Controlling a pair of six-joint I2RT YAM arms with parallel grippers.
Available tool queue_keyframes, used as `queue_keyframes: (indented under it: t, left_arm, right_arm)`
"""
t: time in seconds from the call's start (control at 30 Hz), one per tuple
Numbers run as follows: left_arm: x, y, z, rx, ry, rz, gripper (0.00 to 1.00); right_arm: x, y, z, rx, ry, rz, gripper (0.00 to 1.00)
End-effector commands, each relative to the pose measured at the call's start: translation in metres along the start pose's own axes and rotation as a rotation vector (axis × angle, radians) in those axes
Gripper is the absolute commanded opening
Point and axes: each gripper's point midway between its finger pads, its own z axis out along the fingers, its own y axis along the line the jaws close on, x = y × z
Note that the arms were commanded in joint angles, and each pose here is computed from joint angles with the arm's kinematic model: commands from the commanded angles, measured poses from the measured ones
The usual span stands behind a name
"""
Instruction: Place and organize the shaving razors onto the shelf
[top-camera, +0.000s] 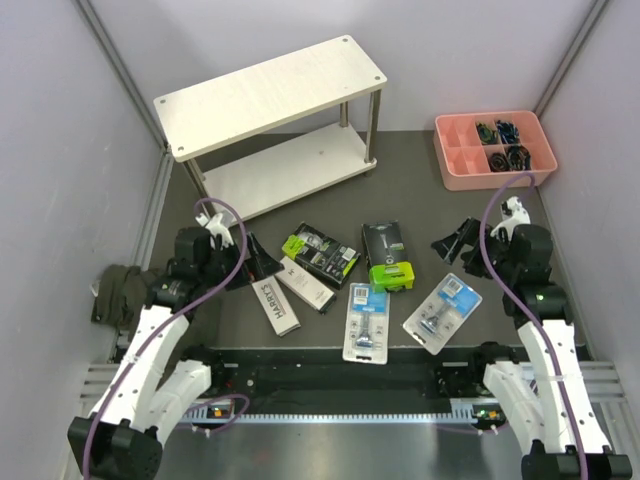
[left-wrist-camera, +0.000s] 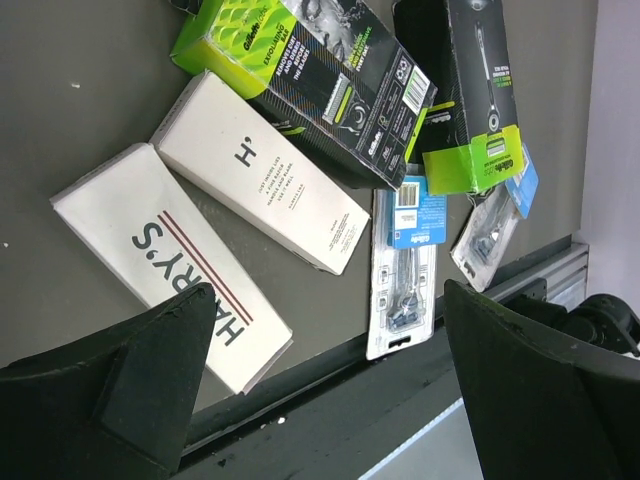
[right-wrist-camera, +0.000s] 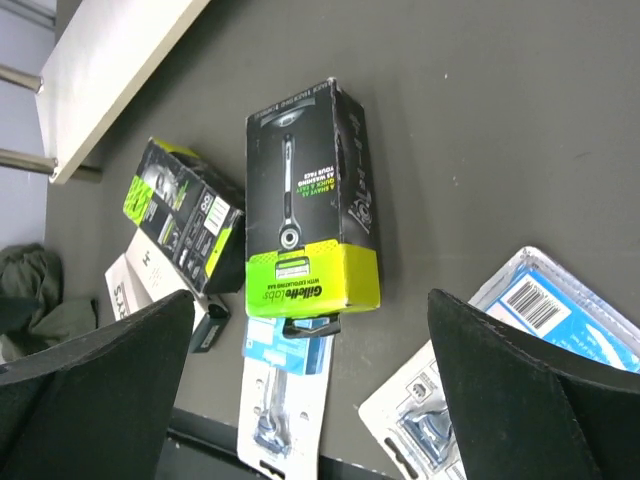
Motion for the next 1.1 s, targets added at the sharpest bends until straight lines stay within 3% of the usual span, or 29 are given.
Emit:
queue_keyframes:
  t: [0.0, 0.23, 0.53, 0.83, 1.07]
  left_arm:
    - [-0.018, -0.015, -0.008, 0.030, -0.048, 0.087, 0.99]
    - [-0.030, -0.021, -0.017, 0.007, -0.066, 0.091, 0.99]
    - [-0.004, -0.023, 0.003, -0.090, 0.000, 0.146, 0.99]
    - [0.066, -0.079, 0.057, -0.146, 0.131, 0.330, 0.93]
    - [0.155, -0.105, 0.100, -0.248, 0.289, 0.502, 0.86]
  right_arm:
    - [0.002, 0.010, -0.005, -0.051, 0.013, -0.014, 0.99]
    - [0.012, 0.010, -0.004, -0.067, 0.050, -0.008, 0.99]
    - [0.031, 0.008, -0.002, -0.093, 0.098, 0.035, 0.99]
    - [0.050, -0.001, -0.004, -0.072, 0.132, 0.051, 0.99]
    - [0.064, -0.008, -0.006, -0.057, 0.150, 0.082, 0.99]
